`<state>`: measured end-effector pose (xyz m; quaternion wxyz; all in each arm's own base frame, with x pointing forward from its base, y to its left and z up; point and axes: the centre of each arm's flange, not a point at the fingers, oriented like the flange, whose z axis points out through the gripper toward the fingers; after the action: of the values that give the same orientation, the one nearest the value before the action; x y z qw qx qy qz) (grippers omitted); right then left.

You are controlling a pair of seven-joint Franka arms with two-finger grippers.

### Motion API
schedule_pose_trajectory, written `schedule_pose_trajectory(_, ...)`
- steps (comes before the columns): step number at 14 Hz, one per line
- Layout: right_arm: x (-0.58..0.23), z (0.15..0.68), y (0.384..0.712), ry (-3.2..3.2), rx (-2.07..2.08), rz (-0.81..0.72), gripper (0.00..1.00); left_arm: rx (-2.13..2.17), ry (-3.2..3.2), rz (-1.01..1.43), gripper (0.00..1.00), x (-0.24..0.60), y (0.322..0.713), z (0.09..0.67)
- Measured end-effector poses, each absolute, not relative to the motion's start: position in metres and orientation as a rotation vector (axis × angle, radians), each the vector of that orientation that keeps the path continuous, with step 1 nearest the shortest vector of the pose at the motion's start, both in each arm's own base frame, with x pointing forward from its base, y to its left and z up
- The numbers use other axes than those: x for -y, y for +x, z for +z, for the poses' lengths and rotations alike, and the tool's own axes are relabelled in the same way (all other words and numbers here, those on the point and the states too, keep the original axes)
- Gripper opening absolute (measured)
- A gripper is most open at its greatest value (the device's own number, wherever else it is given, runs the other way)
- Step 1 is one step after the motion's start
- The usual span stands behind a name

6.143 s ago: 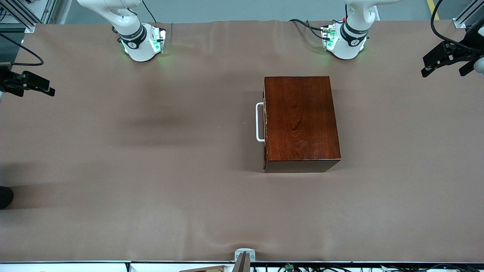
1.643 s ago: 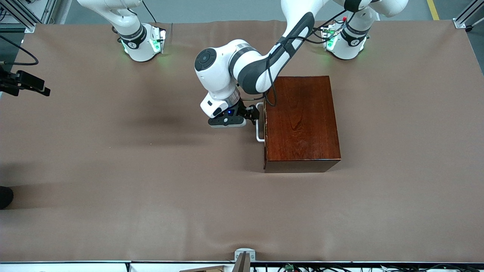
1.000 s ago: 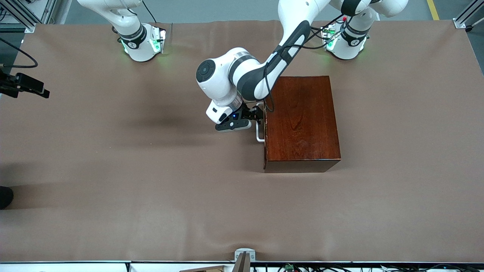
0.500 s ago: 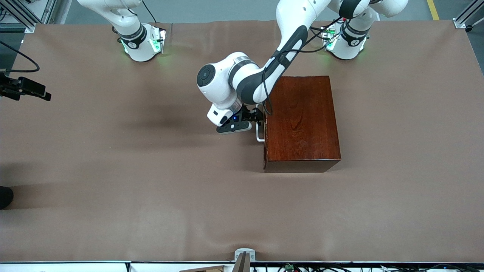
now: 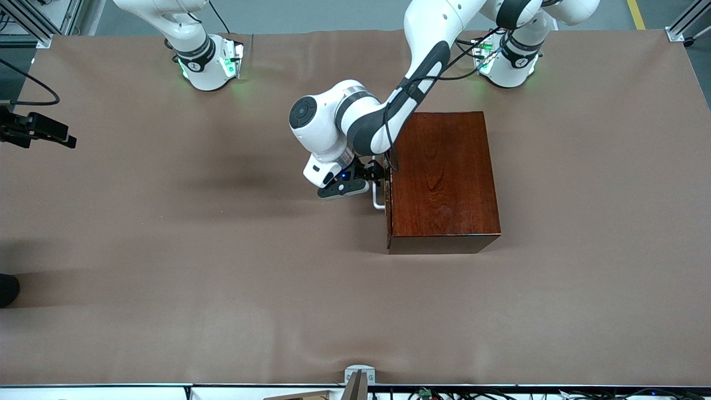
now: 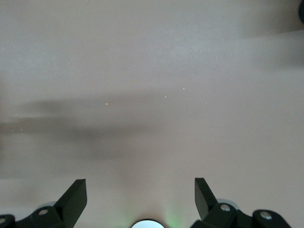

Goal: Open drawer, take yellow block, close drawer

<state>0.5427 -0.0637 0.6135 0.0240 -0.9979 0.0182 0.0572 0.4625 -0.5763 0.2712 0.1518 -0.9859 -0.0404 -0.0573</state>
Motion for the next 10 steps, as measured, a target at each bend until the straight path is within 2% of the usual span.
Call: schedule_pose_trajectory(10,0.071,0.610,0.545,-3.088,-0.077,0.185,1.00,0.235,-2.929,-0.261,1.00,0.595,0.460,0.278)
